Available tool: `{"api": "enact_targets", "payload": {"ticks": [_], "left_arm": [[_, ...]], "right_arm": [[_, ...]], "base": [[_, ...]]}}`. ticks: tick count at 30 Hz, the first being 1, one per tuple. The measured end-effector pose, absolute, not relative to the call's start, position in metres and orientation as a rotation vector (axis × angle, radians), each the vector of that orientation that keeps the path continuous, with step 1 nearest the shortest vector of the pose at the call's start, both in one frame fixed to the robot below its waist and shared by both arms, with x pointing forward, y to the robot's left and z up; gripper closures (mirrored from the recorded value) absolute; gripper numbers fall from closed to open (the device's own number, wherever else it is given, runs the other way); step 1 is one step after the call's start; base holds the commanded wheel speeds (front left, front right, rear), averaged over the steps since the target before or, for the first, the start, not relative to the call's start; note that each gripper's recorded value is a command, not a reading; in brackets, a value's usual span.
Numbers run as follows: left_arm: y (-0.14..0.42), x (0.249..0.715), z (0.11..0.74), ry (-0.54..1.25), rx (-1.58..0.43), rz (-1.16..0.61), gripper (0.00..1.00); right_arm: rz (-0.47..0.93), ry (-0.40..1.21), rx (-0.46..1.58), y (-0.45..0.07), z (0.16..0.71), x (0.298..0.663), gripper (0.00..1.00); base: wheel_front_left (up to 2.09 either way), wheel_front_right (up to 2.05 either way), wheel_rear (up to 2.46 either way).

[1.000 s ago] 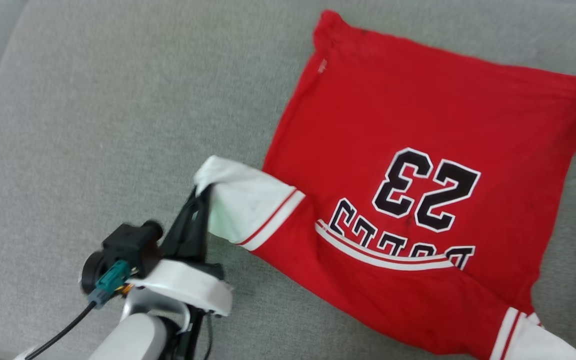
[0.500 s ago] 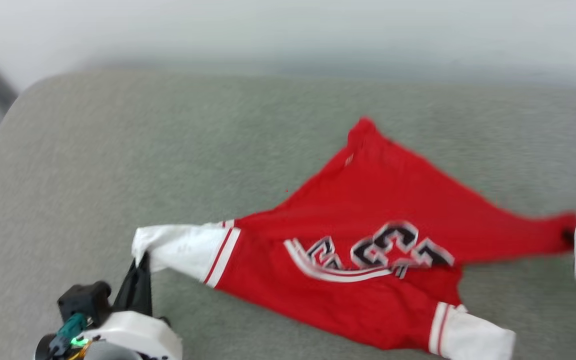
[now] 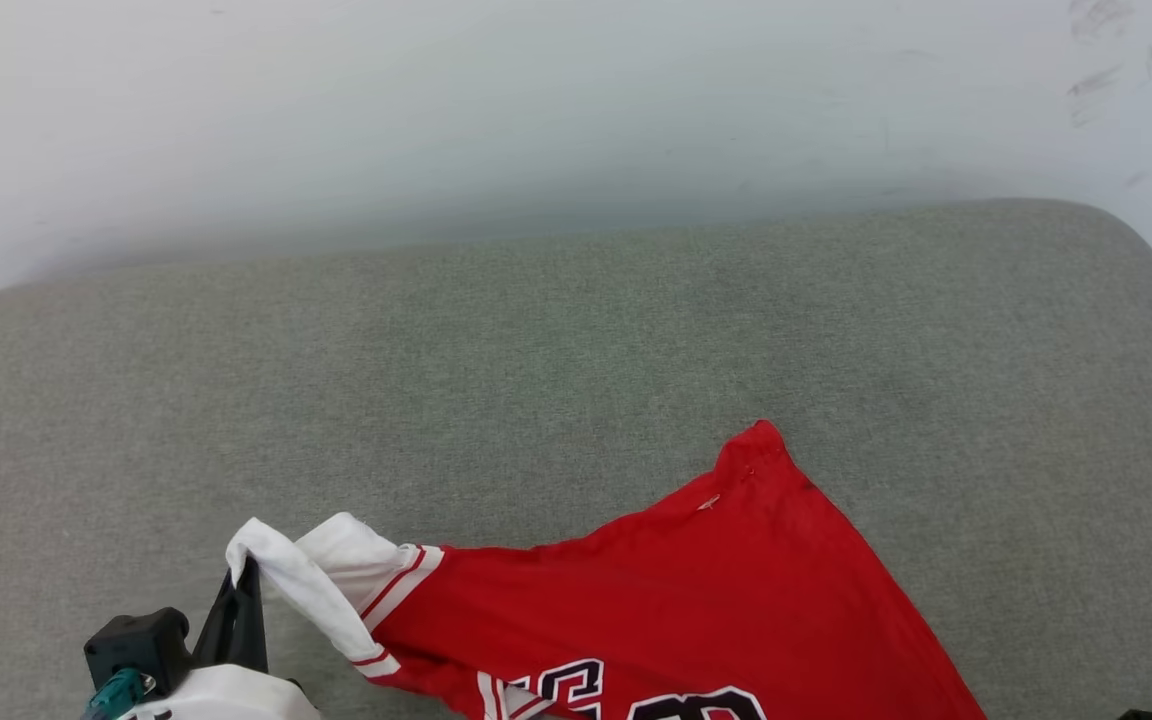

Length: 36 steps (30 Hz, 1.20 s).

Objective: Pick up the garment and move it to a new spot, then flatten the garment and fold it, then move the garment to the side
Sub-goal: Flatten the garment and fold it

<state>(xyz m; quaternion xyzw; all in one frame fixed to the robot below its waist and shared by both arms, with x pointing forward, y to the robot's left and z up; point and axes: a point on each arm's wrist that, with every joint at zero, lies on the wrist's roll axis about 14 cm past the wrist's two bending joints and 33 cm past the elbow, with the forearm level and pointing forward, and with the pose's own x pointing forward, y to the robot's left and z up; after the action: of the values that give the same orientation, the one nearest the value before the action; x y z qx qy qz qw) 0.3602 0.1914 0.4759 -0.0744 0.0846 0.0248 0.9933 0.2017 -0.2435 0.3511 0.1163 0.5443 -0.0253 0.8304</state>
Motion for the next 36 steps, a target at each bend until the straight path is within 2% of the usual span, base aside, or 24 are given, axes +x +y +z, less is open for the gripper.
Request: {"api": "enact_targets", "payload": {"ticks": [2, 3, 4, 8, 14, 19, 20, 22, 28, 36], "left_arm": [[0.189, 0.362, 0.476, 0.174, -0.143, 0.038, 1.0], [0.187, 0.362, 0.475, 0.18, -0.143, 0.032, 1.0], [0.185, 0.363, 0.474, 0.185, -0.142, 0.026, 1.0], [0.183, 0.366, 0.474, 0.19, -0.115, 0.01, 1.0], [0.179, 0.373, 0.475, 0.192, -0.112, -0.001, 1.0], [0.176, 0.384, 0.476, 0.183, -0.118, -0.008, 1.0], [0.173, 0.391, 0.476, 0.177, -0.107, -0.019, 1.0], [0.172, 0.398, 0.473, 0.182, -0.097, -0.027, 1.0], [0.169, 0.412, 0.463, 0.19, -0.107, -0.033, 1.0], [0.171, 0.42, 0.458, 0.186, -0.111, -0.024, 1.0]], "right_arm": [[-0.068, 1.121, 0.278, -0.237, 0.353, 0.2, 0.51], [-0.074, 1.086, 0.285, -0.237, 0.357, 0.205, 0.43], [-0.095, 1.037, 0.281, -0.242, 0.362, 0.211, 0.0], [-0.151, 0.846, 0.262, -0.255, 0.38, 0.24, 0.0], [-0.212, 0.502, 0.24, -0.275, 0.421, 0.302, 0.0], [-0.189, 0.351, 0.255, -0.268, 0.442, 0.354, 0.0], [-0.15, 0.339, 0.258, -0.257, 0.447, 0.378, 0.0], [-0.092, 0.372, 0.264, -0.242, 0.446, 0.401, 0.0], [0.121, 0.66, 0.17, -0.2, 0.425, 0.441, 0.0], [0.348, 0.925, 0.042, -0.145, 0.401, 0.453, 0.0]], "base": [[0.0, 0.0, 0.0], [0.0, 0.0, 0.0], [0.0, 0.0, 0.0], [0.0, 0.0, 0.0], [0.0, 0.0, 0.0], [0.0, 0.0, 0.0], [0.0, 0.0, 0.0], [0.0, 0.0, 0.0], [0.0, 0.0, 0.0], [0.0, 0.0, 0.0]]}}
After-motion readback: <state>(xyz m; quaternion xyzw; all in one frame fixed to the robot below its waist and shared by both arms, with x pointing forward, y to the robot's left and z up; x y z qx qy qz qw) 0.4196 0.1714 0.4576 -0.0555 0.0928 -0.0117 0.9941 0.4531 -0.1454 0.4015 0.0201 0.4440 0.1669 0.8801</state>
